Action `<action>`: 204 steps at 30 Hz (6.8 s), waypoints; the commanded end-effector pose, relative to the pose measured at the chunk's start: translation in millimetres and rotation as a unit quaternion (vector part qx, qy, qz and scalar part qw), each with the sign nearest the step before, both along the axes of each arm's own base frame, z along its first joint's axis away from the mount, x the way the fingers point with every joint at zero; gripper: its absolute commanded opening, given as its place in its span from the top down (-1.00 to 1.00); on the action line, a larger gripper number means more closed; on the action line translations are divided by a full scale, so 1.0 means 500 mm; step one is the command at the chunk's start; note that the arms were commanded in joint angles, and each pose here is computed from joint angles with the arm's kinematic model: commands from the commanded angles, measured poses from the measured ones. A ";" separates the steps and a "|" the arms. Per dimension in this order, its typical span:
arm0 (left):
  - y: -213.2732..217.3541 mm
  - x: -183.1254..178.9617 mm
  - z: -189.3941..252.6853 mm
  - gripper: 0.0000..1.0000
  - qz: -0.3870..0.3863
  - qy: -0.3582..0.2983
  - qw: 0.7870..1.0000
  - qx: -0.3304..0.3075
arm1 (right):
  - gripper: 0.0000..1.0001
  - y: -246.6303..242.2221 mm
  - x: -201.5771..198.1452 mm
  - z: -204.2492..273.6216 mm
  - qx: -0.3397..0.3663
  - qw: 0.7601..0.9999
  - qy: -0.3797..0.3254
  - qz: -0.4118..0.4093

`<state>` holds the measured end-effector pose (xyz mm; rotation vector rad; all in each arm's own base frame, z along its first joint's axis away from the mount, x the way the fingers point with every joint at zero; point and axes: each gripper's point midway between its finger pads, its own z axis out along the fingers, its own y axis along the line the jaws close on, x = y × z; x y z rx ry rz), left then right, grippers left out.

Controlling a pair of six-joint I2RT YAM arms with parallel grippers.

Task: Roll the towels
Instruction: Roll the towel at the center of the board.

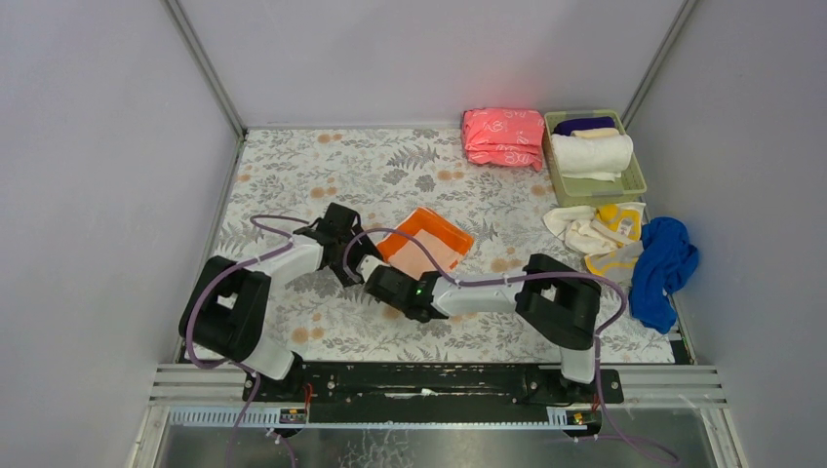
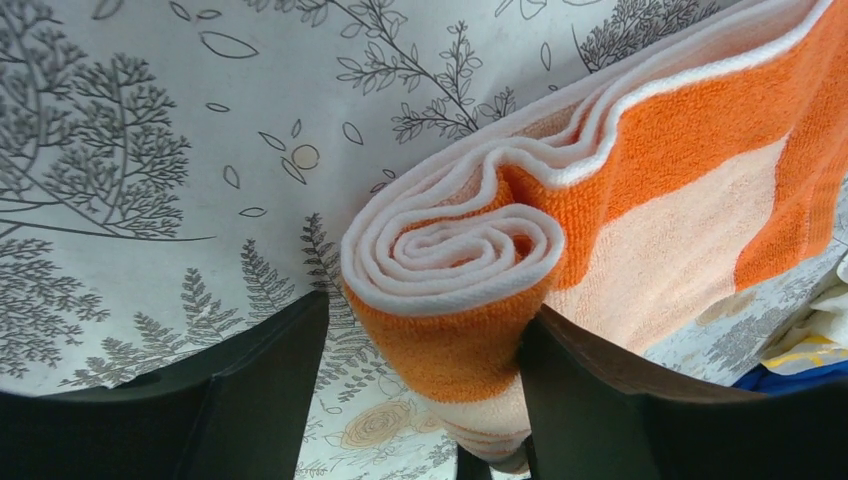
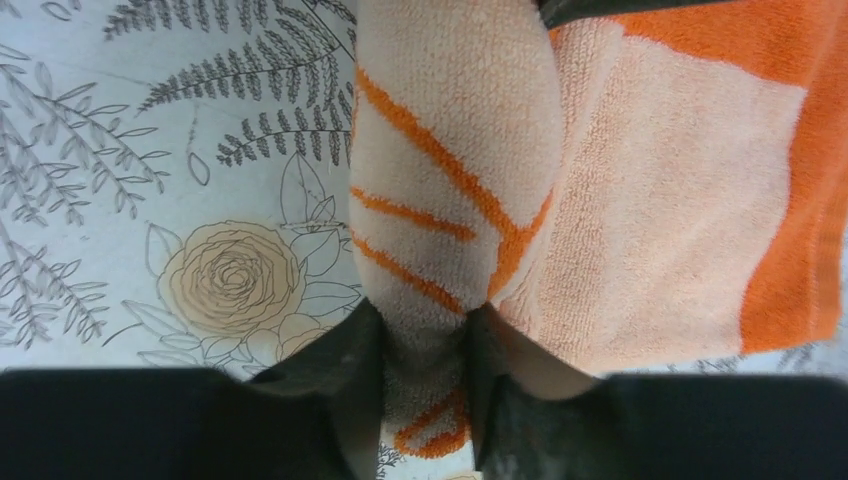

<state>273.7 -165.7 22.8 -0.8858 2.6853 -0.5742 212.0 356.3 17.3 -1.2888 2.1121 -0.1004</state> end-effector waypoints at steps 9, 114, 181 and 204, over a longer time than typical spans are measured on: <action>0.068 -0.051 0.060 -0.71 0.041 -0.029 0.997 0.050 | 0.72 0.053 -0.132 0.038 0.254 0.892 0.365 0.075; 0.077 -0.057 0.029 -0.71 0.030 -0.009 0.999 0.018 | 0.70 0.031 -0.110 -0.062 0.280 0.768 0.575 -0.041; 0.091 -0.050 0.062 -0.57 0.038 -0.020 0.998 0.056 | 0.79 0.028 -0.153 -0.029 0.258 0.859 0.441 0.022; 0.058 -0.058 -0.037 -0.04 0.005 0.025 0.998 0.056 | 0.76 -0.004 -0.122 -0.077 0.365 0.712 0.578 -0.158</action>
